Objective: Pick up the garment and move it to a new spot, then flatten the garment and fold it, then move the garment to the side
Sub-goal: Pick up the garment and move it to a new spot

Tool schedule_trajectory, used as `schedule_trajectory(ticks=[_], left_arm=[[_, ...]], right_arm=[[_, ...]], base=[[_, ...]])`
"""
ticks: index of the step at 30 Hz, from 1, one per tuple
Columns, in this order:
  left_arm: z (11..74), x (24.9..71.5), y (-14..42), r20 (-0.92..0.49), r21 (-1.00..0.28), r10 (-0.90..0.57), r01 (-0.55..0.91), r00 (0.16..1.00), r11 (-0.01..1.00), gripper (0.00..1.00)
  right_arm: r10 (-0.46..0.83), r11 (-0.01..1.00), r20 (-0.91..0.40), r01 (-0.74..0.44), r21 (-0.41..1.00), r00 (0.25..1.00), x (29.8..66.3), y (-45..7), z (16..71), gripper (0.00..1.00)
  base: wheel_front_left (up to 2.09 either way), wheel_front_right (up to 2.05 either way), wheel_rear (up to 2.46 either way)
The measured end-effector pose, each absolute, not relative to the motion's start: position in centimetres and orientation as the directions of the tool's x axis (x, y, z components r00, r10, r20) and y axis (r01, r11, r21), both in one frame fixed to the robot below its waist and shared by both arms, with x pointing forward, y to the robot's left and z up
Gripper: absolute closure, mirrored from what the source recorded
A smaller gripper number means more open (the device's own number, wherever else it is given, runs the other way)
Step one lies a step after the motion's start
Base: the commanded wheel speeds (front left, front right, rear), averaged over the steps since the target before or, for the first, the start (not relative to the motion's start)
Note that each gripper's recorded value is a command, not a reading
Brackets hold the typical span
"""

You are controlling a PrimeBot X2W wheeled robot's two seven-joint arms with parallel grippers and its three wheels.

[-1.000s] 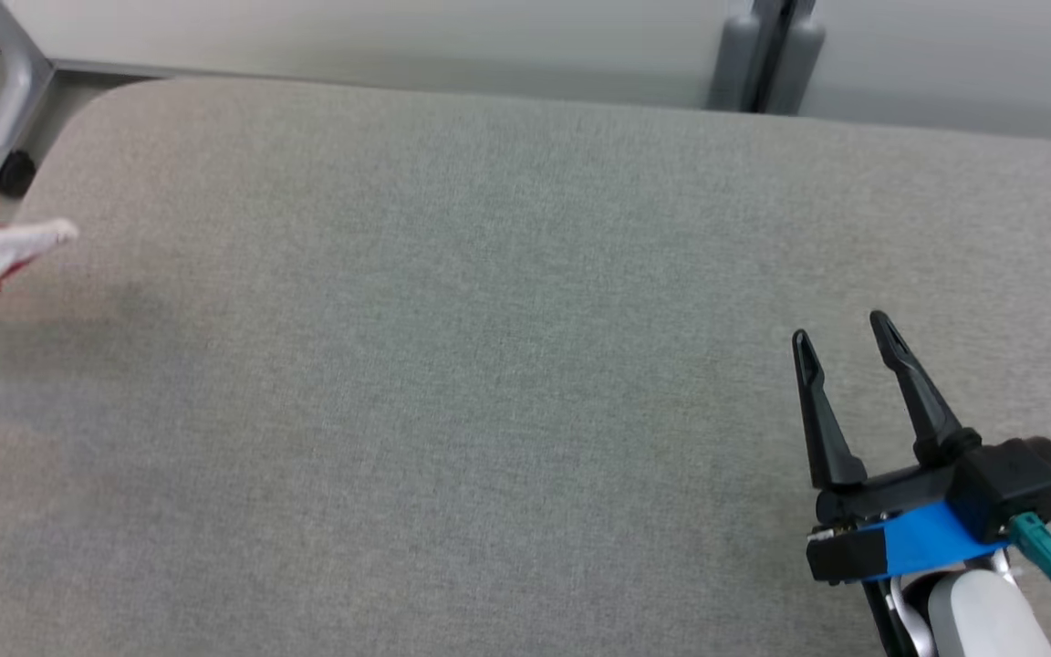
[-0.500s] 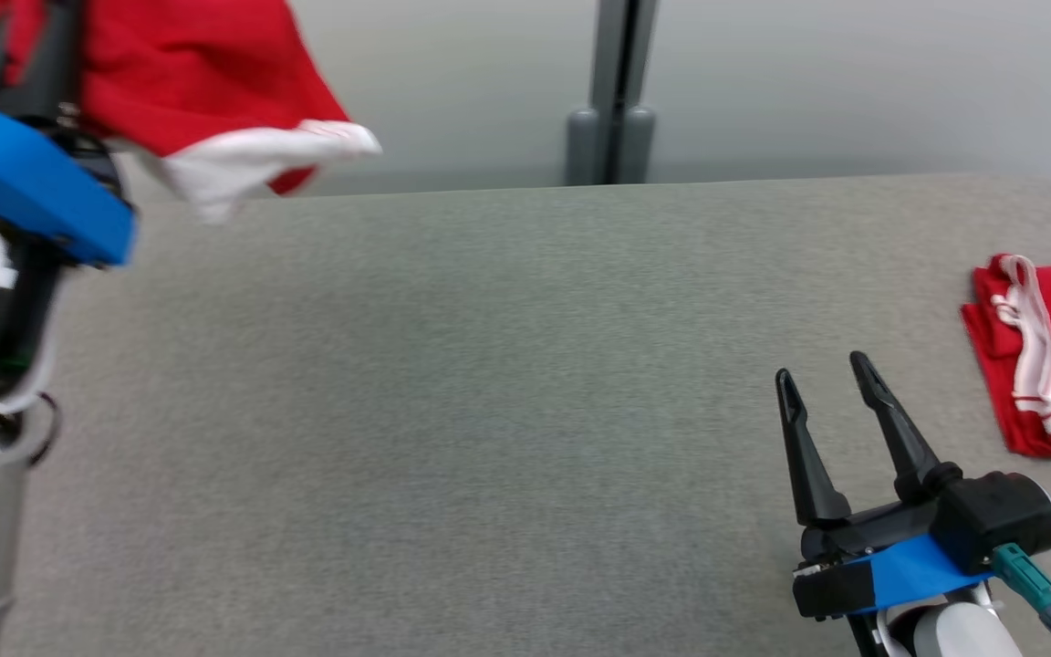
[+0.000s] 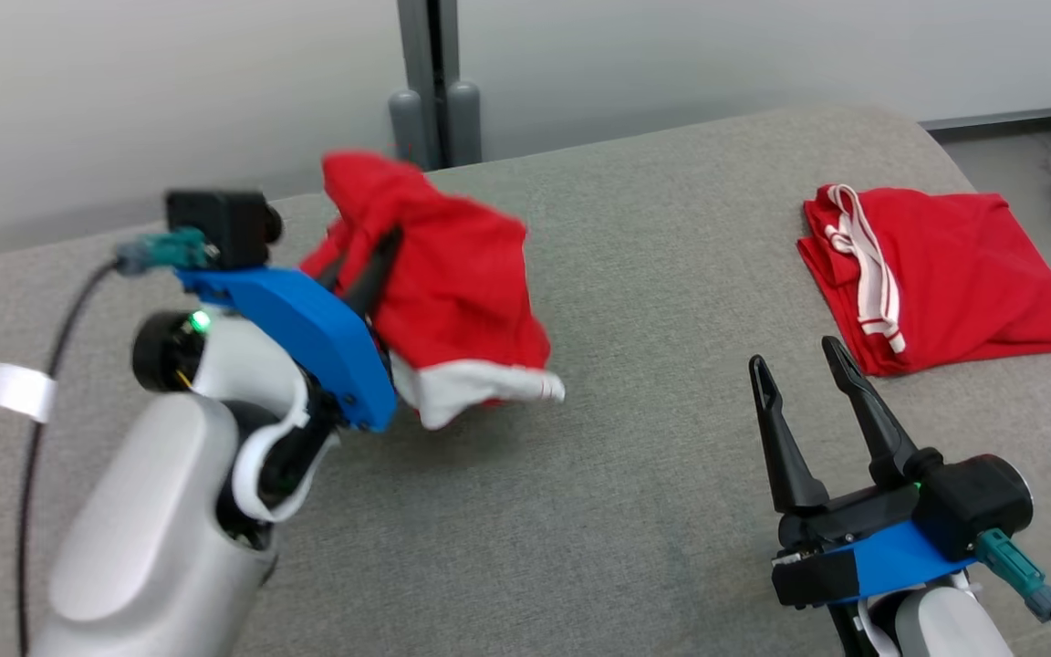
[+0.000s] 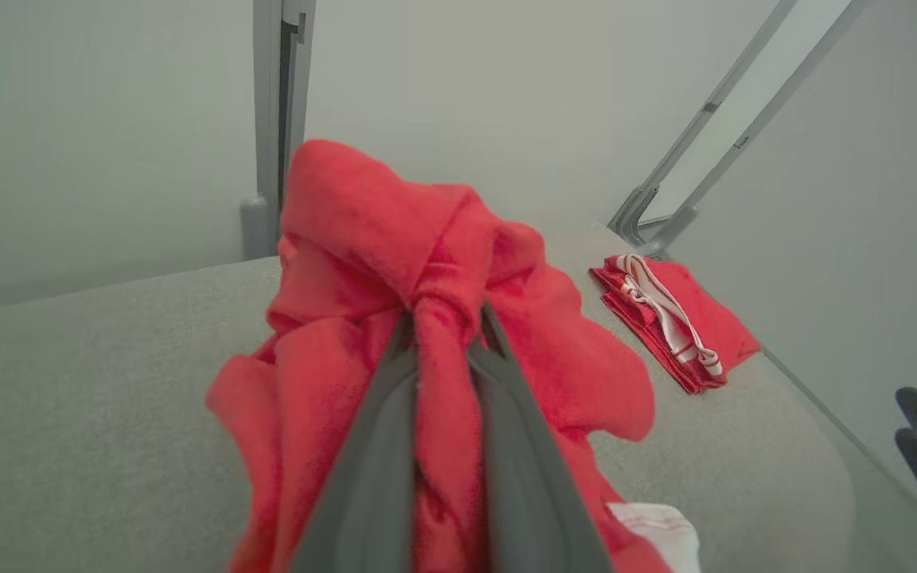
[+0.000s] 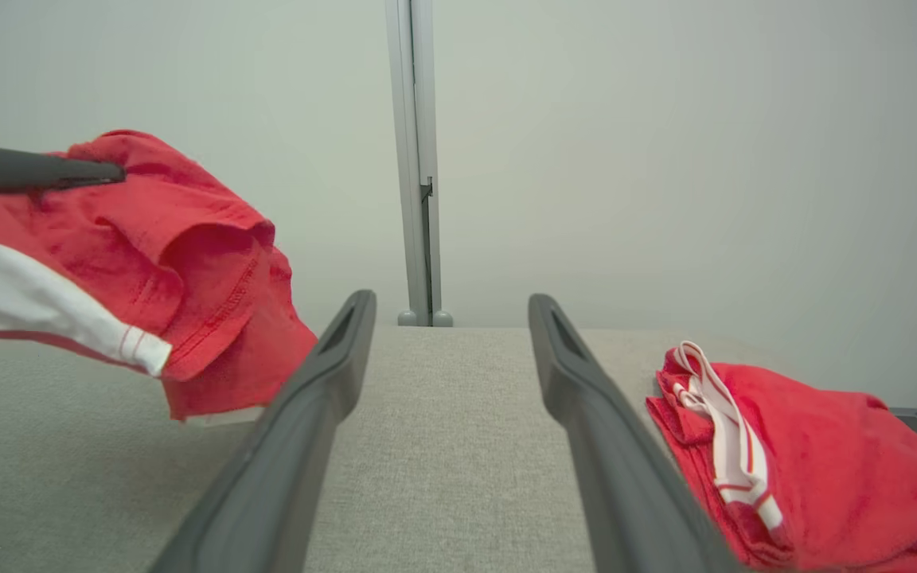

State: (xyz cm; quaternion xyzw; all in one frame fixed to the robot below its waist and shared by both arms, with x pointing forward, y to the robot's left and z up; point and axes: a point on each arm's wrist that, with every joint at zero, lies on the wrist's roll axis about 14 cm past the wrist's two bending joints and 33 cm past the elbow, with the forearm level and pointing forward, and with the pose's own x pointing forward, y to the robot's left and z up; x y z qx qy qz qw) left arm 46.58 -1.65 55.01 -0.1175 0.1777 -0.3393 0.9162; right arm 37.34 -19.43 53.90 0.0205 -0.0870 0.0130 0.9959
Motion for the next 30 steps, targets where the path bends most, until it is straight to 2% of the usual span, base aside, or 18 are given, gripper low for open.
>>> schedule_trajectory(ticks=[4, 6, 9, 14, 18, 26, 30], left_arm=[[49.5, 45.9, -2.7, -0.354, -0.347, -0.649, 0.549, 0.673, 0.76, 1.0], [47.2, 45.6, -2.6, -0.4, -0.31, -0.63, 0.548, 0.666, 0.777, 1.0], [44.8, 45.0, -2.6, -0.435, -0.304, -0.616, 0.537, 0.656, 0.787, 0.0], [44.7, 44.3, -2.7, -0.397, -0.349, -0.62, 0.514, 0.676, 0.784, 0.0], [47.4, 44.9, -1.8, -0.256, -0.395, -0.614, 0.499, 0.747, 0.771, 0.0], [49.8, 44.1, 4.3, -0.029, -0.423, -0.462, 0.408, 0.887, 0.809, 0.0], [50.4, 43.3, 7.7, 0.037, -0.398, -0.365, 0.349, 0.93, 0.849, 0.0]], right_arm=[[0.01, 0.999, 0.164, -0.016, 0.039, 0.986, 37.5, -19.9, 53.6, 0.0], [0.009, 0.999, 0.165, -0.016, 0.04, 0.986, 37.7, -19.9, 53.6, 0.0], [0.013, 0.999, 0.169, -0.02, 0.04, 0.986, 37.9, -19.8, 53.8, 0.0], [0.015, 0.999, 0.179, -0.023, 0.044, 0.984, 38.3, -19.8, 54.0, 0.0], [0.04, 0.998, 0.192, -0.049, 0.043, 0.981, 38.7, -18.9, 54.4, 0.0], [0.103, 0.993, 0.201, -0.114, 0.044, 0.974, 39.2, -16.7, 54.6, 0.0], [0.12, 0.991, 0.196, -0.13, 0.041, 0.973, 39.4, -16.1, 54.4, 0.0]], base=[[0.0, 0.0, 0.0], [0.0, 0.0, 0.0], [0.0, 0.0, 0.0], [0.0, 0.0, 0.0], [0.0, 0.0, 0.0], [0.0, 0.0, 0.0], [0.0, 0.0, 0.0]])
